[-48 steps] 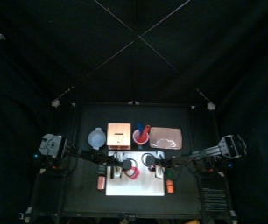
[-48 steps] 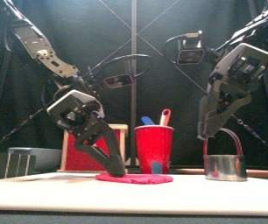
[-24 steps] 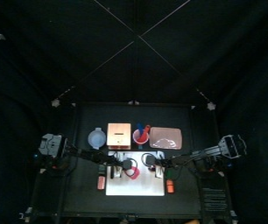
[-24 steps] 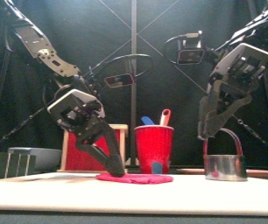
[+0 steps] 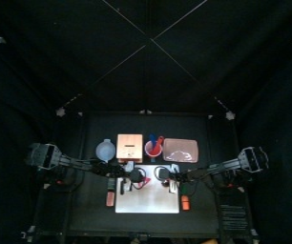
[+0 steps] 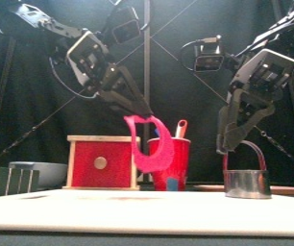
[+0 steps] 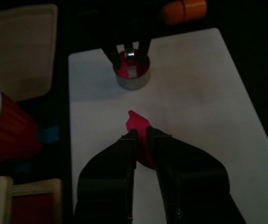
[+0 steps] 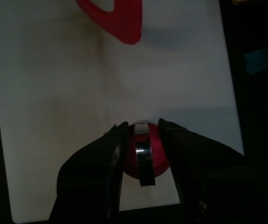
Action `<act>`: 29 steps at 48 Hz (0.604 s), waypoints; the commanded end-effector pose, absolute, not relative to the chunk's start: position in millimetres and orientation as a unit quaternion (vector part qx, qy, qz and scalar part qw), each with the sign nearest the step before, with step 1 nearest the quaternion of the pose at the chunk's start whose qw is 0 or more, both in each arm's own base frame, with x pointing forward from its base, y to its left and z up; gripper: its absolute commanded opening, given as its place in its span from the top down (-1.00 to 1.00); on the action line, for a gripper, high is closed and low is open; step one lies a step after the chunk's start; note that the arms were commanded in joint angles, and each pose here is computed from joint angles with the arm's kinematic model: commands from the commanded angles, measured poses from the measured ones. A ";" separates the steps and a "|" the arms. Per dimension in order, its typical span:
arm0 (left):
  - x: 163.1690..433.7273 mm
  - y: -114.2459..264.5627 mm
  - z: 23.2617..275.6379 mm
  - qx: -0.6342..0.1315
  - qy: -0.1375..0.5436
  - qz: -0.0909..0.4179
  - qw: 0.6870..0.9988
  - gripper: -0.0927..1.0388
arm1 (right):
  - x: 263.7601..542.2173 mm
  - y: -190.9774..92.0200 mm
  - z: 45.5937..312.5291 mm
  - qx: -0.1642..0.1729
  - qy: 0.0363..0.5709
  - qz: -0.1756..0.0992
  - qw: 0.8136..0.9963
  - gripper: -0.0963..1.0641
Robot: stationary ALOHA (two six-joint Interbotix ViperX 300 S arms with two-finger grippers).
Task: Get the cutter from the drawer then cut the dough then place the extra dough in the bowl
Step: Place the extra dough in the bowl
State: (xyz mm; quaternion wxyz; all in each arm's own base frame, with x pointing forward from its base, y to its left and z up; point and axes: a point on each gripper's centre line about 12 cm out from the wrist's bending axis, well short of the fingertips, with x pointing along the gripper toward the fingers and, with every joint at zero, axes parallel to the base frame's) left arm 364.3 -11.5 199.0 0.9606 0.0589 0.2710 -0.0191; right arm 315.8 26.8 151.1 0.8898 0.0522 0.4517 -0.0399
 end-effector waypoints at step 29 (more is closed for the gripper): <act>222.5 67.1 277.7 0.079 0.088 0.153 0.981 -0.18 | 326.5 26.5 160.6 0.040 0.435 -0.034 0.899 -0.42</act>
